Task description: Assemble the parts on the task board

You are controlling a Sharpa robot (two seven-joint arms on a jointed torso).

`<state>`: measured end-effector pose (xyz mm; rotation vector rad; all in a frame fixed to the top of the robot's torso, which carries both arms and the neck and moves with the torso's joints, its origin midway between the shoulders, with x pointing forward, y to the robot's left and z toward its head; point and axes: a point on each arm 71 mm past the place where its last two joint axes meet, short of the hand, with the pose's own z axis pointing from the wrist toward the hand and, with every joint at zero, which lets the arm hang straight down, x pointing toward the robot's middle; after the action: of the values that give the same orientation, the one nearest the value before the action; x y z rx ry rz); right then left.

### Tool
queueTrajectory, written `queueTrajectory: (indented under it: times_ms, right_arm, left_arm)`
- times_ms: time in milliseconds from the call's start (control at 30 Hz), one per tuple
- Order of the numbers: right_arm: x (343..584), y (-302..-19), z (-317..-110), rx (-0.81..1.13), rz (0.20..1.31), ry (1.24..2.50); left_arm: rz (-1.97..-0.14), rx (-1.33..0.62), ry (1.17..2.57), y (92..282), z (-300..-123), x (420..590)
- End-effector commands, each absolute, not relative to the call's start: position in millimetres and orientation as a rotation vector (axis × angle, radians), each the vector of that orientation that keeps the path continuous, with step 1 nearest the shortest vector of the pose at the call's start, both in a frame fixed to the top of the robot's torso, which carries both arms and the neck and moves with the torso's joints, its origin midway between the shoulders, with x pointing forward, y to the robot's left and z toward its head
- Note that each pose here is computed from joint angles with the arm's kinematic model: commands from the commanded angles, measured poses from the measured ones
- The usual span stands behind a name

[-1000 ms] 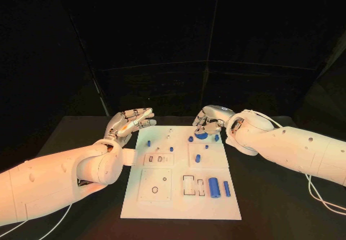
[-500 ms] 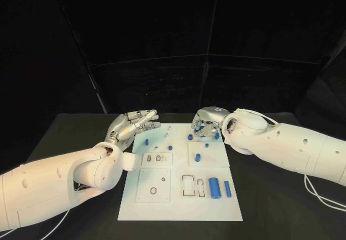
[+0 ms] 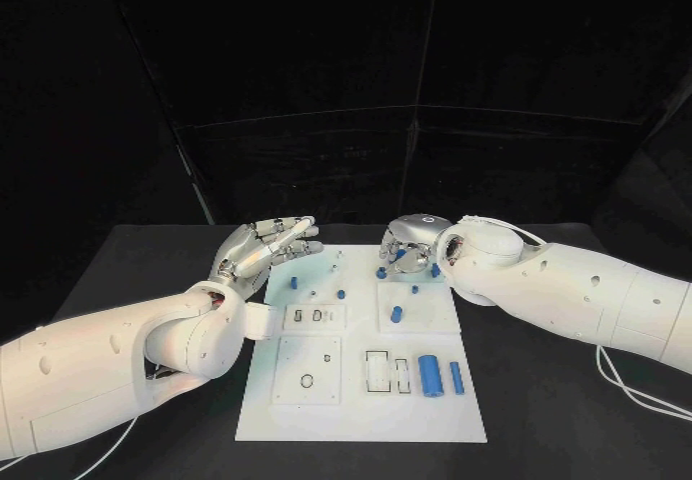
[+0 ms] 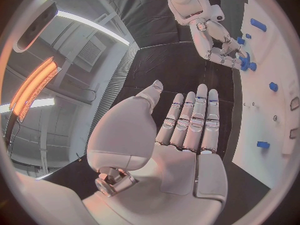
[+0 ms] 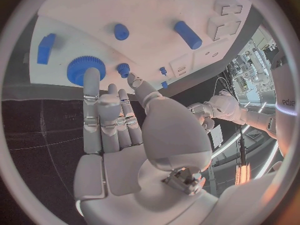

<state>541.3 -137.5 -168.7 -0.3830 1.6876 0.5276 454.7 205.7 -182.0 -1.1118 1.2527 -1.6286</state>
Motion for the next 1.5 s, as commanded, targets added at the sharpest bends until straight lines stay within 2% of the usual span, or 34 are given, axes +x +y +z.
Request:
queueTrajectory:
  times_ms: [33,1067,1500]
  right_arm:
    - [542.7,-134.3,-169.3,-0.407,0.516,1.706]
    - [551.6,-118.7,-179.4,-0.446,0.487,1.792]
    - [554.7,-116.2,-176.5,-0.444,0.495,1.733]
  left_arm:
    - [-1.66,-1.085,1.244,204.4,-178.6,453.7]
    - [-1.657,-1.079,1.239,208.9,-173.6,455.5]
    - [-1.655,-1.077,1.239,209.1,-172.5,456.3]
